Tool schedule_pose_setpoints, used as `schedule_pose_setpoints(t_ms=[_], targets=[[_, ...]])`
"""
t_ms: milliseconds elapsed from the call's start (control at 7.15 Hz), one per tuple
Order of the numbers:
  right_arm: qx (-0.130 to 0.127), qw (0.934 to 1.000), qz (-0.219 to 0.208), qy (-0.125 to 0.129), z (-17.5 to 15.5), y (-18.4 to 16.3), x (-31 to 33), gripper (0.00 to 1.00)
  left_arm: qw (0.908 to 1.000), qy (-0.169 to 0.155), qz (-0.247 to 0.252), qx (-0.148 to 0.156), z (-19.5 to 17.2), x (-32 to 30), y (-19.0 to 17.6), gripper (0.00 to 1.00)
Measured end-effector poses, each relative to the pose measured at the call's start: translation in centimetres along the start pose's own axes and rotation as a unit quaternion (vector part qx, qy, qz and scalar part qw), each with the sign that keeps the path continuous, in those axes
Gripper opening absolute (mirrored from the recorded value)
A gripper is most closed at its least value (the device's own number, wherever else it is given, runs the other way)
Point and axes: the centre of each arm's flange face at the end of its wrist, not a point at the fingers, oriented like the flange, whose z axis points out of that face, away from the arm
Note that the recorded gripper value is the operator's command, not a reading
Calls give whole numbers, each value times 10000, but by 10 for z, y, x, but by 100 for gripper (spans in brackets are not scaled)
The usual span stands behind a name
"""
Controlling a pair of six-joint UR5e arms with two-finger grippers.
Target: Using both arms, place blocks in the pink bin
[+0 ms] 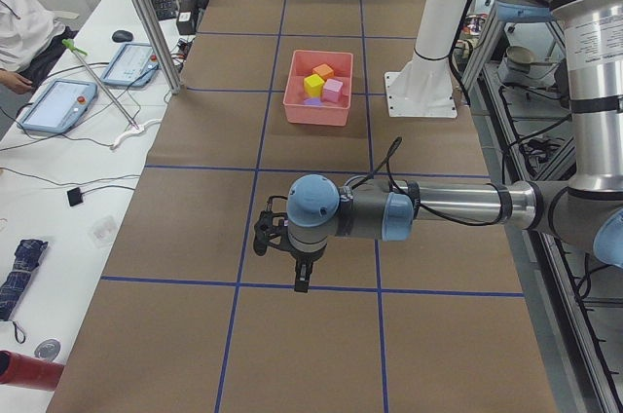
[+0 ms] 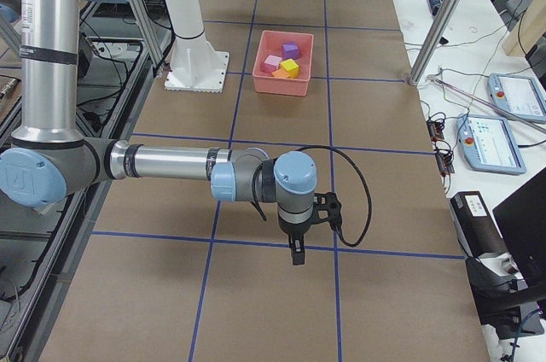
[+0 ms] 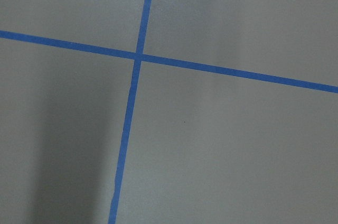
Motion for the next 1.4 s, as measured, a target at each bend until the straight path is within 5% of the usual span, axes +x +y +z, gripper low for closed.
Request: schedule_pose_setpoints(t_ms=[1398], targets=[[-76,10000,48,-8,8,4,6,100,10000,2,-23,-25,2,-1,3,100]])
